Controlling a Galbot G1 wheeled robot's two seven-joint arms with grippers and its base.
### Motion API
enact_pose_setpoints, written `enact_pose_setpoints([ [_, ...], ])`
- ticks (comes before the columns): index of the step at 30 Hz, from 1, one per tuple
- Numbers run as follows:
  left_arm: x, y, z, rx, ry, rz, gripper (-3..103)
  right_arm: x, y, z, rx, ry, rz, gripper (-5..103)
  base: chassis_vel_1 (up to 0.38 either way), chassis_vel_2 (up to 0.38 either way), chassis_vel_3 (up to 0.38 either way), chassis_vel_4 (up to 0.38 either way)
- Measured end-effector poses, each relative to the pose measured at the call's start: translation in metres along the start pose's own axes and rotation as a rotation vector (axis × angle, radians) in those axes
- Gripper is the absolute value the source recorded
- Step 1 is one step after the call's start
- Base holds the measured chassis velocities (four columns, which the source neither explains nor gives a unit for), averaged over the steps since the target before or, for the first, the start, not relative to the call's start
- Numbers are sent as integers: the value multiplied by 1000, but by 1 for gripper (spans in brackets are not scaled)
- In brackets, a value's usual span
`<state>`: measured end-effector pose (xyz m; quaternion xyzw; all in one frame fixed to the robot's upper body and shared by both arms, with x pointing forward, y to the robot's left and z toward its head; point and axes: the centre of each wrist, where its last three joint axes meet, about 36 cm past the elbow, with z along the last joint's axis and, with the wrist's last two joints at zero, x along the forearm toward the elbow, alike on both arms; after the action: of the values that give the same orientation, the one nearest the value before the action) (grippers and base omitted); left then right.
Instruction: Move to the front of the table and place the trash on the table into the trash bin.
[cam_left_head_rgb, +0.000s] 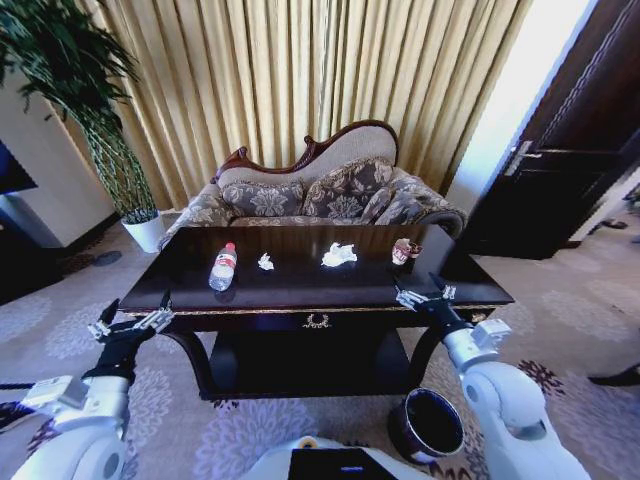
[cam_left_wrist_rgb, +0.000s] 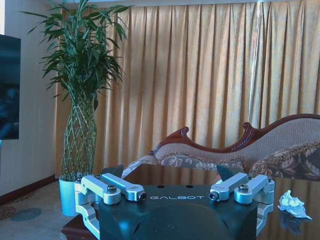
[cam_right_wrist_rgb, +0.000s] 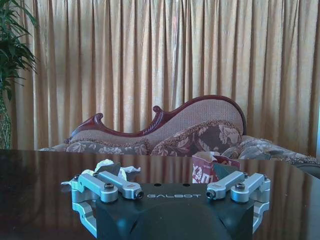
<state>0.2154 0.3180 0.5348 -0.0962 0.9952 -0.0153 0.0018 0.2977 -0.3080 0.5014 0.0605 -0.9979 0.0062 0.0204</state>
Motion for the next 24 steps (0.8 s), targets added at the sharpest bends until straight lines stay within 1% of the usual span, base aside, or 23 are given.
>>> enact_pose_setpoints([
  [24,1,0,1,3,-3,-3,100,2,0,0,1,-8,-3,100,-24,22,29,-22],
])
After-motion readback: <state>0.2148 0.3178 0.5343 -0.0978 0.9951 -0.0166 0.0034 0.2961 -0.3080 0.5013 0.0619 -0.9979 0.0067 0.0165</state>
